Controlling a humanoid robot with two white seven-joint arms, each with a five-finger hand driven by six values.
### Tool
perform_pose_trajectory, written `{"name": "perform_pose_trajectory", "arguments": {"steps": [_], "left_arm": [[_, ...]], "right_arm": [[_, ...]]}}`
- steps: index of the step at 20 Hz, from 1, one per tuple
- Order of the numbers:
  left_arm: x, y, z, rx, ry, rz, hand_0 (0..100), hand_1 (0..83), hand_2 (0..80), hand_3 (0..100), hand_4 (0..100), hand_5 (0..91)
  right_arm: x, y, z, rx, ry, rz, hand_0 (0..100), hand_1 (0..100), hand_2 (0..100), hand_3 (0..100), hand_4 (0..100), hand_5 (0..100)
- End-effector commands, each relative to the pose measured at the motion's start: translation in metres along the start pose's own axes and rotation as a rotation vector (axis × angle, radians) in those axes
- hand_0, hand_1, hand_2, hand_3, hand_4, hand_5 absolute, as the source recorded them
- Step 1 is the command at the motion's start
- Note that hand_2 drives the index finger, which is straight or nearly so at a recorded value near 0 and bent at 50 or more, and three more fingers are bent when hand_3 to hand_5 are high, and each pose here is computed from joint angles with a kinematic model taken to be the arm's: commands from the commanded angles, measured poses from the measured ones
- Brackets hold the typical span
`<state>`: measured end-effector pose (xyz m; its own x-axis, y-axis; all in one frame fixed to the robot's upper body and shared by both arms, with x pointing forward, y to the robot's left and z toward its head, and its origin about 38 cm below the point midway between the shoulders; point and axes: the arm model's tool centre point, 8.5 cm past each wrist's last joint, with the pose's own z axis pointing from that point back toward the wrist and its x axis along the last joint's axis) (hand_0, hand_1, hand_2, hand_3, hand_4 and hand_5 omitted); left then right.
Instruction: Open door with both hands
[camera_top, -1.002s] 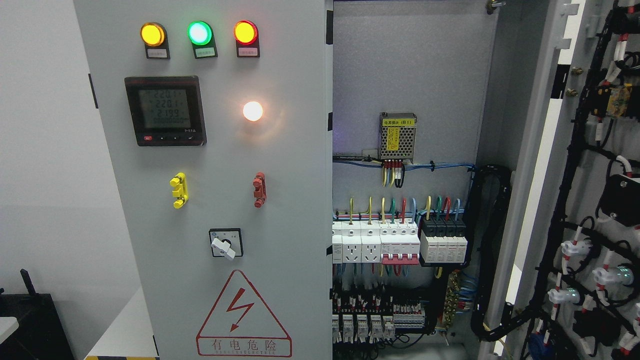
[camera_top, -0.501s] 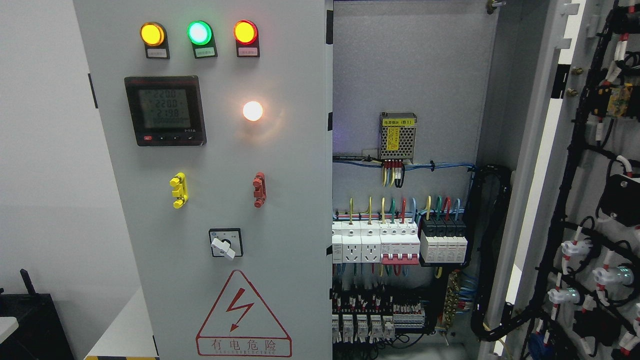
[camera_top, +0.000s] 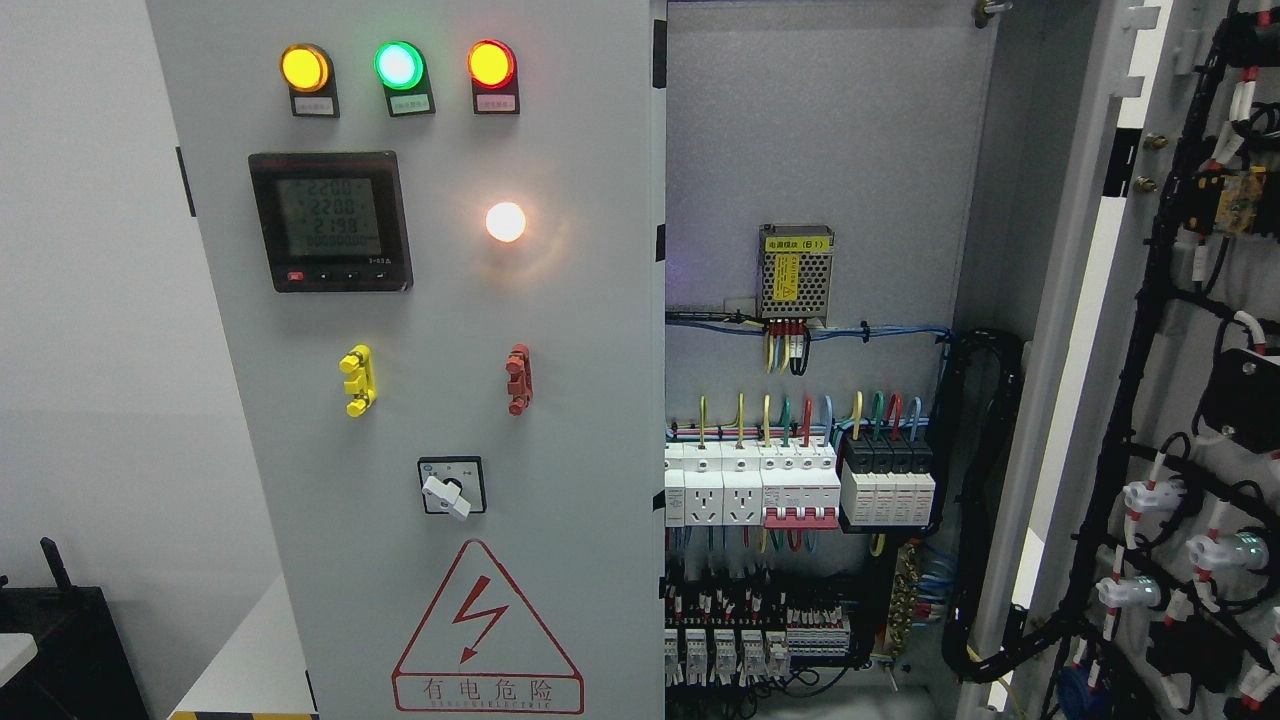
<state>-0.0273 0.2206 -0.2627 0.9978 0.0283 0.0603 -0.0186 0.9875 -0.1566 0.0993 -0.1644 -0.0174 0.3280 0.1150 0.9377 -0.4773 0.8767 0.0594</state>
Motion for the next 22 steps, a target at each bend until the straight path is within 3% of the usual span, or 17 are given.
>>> {"name": "perform_pose_trajectory", "arguments": {"steps": [1,8,14,22], "left_arm": [[0.002,-0.001,0.0,-0.004,-0.006,0.007,0,0.0,0.0,0,3,0.0],[0.003,-0.006,-0.001,-0.012,-0.008,0.009,0,0.0,0.0,0,3,0.0],[0.003,-0.008,-0.002,-0.015,-0.011,0.011,0,0.0,0.0,0,3,0.0],[0.003,-0.008,-0.002,-0.015,-0.011,0.011,0,0.0,0.0,0,3,0.0]], "right_arm": [[0.053,0.01,-0.019,0.065,-0.173,0.016,11,0,0,0,0,0],[0.097,-0.007,-0.058,0.003,-0.323,0.026,11,0,0,0,0,0],[0.143,-0.05,-0.085,-0.12,-0.463,0.058,11,0,0,0,0,0],[0.185,-0.066,-0.106,-0.157,-0.576,0.078,11,0,0,0,0,0]]}}
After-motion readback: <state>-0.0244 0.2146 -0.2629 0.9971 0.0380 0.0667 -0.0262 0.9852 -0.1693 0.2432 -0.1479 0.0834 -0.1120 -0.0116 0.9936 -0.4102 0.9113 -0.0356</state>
